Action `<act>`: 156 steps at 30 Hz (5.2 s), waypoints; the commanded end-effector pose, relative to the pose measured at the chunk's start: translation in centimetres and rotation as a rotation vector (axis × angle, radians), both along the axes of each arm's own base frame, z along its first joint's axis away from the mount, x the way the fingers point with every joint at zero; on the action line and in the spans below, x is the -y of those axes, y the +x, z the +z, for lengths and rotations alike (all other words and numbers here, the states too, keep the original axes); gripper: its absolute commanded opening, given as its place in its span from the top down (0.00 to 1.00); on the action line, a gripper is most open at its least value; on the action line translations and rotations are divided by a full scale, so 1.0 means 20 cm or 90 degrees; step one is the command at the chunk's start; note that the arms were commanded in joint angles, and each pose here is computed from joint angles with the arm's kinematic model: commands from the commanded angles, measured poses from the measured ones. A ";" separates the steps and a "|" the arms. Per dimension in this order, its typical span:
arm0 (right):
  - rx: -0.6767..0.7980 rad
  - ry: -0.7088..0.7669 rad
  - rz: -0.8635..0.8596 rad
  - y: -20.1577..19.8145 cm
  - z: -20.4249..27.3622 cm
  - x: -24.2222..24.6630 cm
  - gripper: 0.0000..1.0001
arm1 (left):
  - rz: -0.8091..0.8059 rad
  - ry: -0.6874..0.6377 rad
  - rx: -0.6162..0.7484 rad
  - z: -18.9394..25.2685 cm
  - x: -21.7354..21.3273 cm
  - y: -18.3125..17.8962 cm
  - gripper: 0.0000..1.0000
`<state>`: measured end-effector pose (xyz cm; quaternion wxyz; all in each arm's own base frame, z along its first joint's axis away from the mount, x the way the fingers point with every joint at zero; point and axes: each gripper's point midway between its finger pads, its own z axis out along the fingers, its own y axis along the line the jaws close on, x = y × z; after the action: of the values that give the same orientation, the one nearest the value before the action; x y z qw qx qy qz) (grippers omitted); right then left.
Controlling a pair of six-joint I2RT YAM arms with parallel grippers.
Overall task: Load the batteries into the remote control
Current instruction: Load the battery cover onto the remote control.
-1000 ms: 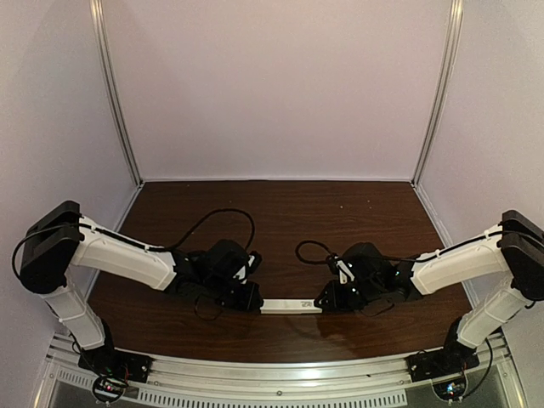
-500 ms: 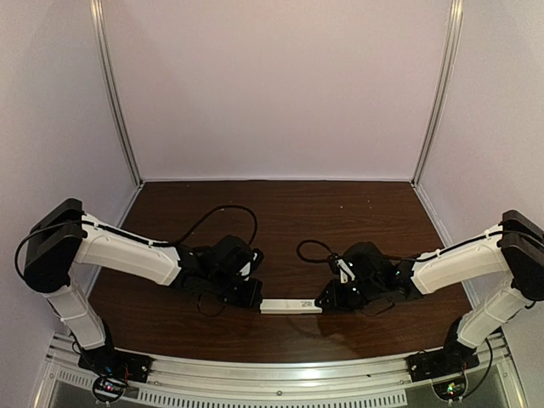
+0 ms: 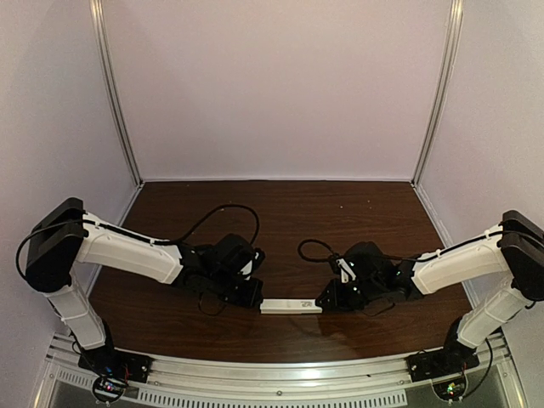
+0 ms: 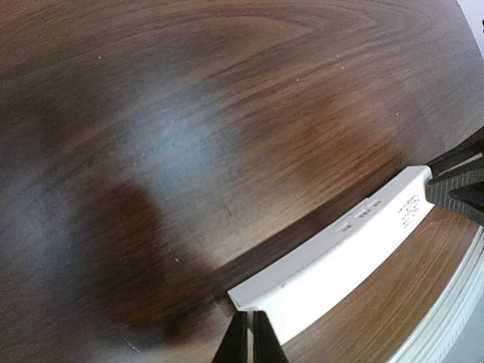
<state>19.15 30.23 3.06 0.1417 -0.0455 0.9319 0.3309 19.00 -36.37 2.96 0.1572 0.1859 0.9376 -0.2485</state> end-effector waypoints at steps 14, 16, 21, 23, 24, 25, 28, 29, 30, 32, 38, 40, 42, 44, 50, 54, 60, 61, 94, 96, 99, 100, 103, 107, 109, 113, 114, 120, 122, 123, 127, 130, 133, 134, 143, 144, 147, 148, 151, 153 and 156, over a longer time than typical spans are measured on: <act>-0.029 0.031 0.072 -0.11 -0.08 -0.10 0.81 | -0.156 -0.093 -0.106 -0.20 0.25 -0.33 0.97; -0.032 0.032 0.073 -0.12 -0.08 -0.10 0.80 | -0.154 -0.091 -0.109 -0.21 0.25 -0.34 0.97; -0.034 0.034 0.076 -0.13 -0.08 -0.10 0.78 | -0.146 -0.086 -0.114 -0.22 0.23 -0.34 0.96; -0.033 0.035 0.076 -0.13 -0.08 -0.10 0.76 | -0.149 -0.089 -0.114 -0.22 0.24 -0.34 0.95; -0.033 0.036 0.077 -0.13 -0.07 -0.11 0.76 | -0.149 -0.091 -0.113 -0.22 0.24 -0.34 0.95; -0.033 0.038 0.078 -0.13 -0.07 -0.11 0.75 | -0.150 -0.091 -0.114 -0.22 0.24 -0.34 0.95; -0.033 0.042 0.080 -0.13 -0.06 -0.11 0.75 | -0.151 -0.091 -0.115 -0.22 0.25 -0.34 0.95; -0.033 0.041 0.079 -0.13 -0.07 -0.11 0.75 | -0.153 -0.090 -0.115 -0.22 0.24 -0.34 0.95; -0.035 0.040 0.079 -0.14 -0.07 -0.11 0.75 | -0.153 -0.092 -0.116 -0.22 0.25 -0.34 0.95; -0.036 0.046 0.082 -0.14 -0.06 -0.11 0.75 | -0.155 -0.094 -0.116 -0.21 0.25 -0.35 0.96; -0.040 0.054 0.087 -0.15 -0.06 -0.13 0.73 | -0.156 -0.093 -0.119 -0.22 0.25 -0.36 0.94; -0.042 0.056 0.089 -0.16 -0.05 -0.13 0.72 | -0.155 -0.094 -0.121 -0.22 0.25 -0.37 0.94; -0.044 0.059 0.089 -0.17 -0.06 -0.13 0.71 | -0.155 -0.097 -0.123 -0.22 0.25 -0.37 0.92; -0.045 0.058 0.088 -0.18 -0.06 -0.13 0.70 | -0.156 -0.100 -0.120 -0.21 0.25 -0.38 0.91; -0.044 0.044 0.079 -0.18 -0.08 -0.12 0.72 | -0.152 -0.096 -0.123 -0.21 0.22 -0.40 0.91; -0.048 0.035 0.072 -0.18 -0.10 -0.10 0.73 | -0.139 -0.083 -0.122 -0.22 0.19 -0.40 0.91; -0.048 0.017 0.066 -0.18 -0.13 -0.08 0.75 | -0.101 -0.053 -0.106 -0.23 0.14 -0.36 0.88; -0.048 0.013 0.065 -0.18 -0.13 -0.07 0.75 | -0.096 -0.053 -0.101 -0.22 0.13 -0.35 0.86; -0.029 0.012 0.069 -0.17 -0.07 -0.06 0.58 | 0.045 -0.046 -0.016 0.02 -0.10 -0.12 0.38; -0.030 0.010 0.070 -0.17 -0.08 -0.06 0.59 | 0.048 -0.040 -0.017 0.02 -0.12 -0.12 0.38; -0.033 0.006 0.068 -0.17 -0.10 -0.06 0.60 | 0.048 -0.047 -0.015 0.02 -0.13 -0.13 0.42; -0.033 0.006 0.068 -0.17 -0.10 -0.06 0.60 | 0.050 -0.049 -0.012 0.03 -0.14 -0.13 0.44; -0.036 0.006 0.067 -0.17 -0.11 -0.06 0.61 | 0.050 -0.058 -0.005 0.05 -0.14 -0.13 0.51; -0.038 0.009 0.066 -0.17 -0.11 -0.06 0.63 | 0.043 -0.070 -0.006 0.06 -0.12 -0.13 0.61; -0.038 0.009 0.068 -0.18 -0.11 -0.06 0.63 | 0.036 -0.072 -0.007 0.06 -0.11 -0.13 0.65; -0.039 0.009 0.068 -0.18 -0.11 -0.06 0.64 | 0.031 -0.067 -0.011 0.04 -0.10 -0.14 0.74; -0.039 0.010 0.068 -0.18 -0.11 -0.06 0.64 | 0.030 -0.066 -0.013 0.03 -0.10 -0.14 0.76; -0.040 0.010 0.070 -0.18 -0.11 -0.07 0.65 | 0.031 -0.057 -0.023 0.00 -0.09 -0.15 0.85; -0.039 0.011 0.070 -0.18 -0.11 -0.07 0.66 | 0.033 -0.051 -0.031 -0.02 -0.10 -0.15 0.88; -0.040 0.011 0.070 -0.18 -0.11 -0.07 0.66 | 0.033 -0.047 -0.035 -0.04 -0.10 -0.15 0.90; -0.039 0.013 0.071 -0.18 -0.11 -0.07 0.68 | 0.029 -0.037 -0.053 -0.08 -0.10 -0.17 0.92; -0.039 0.011 0.071 -0.18 -0.11 -0.07 0.69 | 0.032 -0.030 -0.051 -0.09 -0.10 -0.16 0.85; -0.041 0.009 0.070 -0.18 -0.12 -0.06 0.70 | 0.040 -0.013 -0.038 -0.07 -0.12 -0.15 0.79; -0.042 0.008 0.069 -0.18 -0.12 -0.06 0.70 | 0.043 -0.006 -0.032 -0.07 -0.13 -0.14 0.76; -0.047 0.003 0.065 -0.19 -0.14 -0.05 0.71 | 0.072 0.028 0.020 0.01 -0.19 -0.06 0.69; -0.048 0.002 0.063 -0.18 -0.14 -0.05 0.71 | 0.071 0.027 0.024 0.02 -0.19 -0.06 0.67; -0.050 0.001 0.062 -0.18 -0.14 -0.05 0.69 | 0.071 0.021 0.035 0.05 -0.19 -0.05 0.61; -0.051 0.000 0.061 -0.18 -0.15 -0.05 0.68 | 0.071 0.018 0.039 0.06 -0.19 -0.05 0.60; -0.051 0.001 0.060 -0.18 -0.14 -0.05 0.67 | 0.067 0.008 0.047 0.10 -0.18 -0.04 0.59; -0.051 0.001 0.059 -0.17 -0.14 -0.05 0.67 | 0.068 0.004 0.052 0.11 -0.18 -0.04 0.61; -0.053 0.000 0.057 -0.17 -0.15 -0.05 0.67 | 0.068 0.000 0.061 0.13 -0.17 -0.03 0.66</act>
<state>16.87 32.99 2.98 0.1215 -0.0804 0.9112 0.3854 17.66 -32.44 3.85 0.1874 0.1422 0.9460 -0.2231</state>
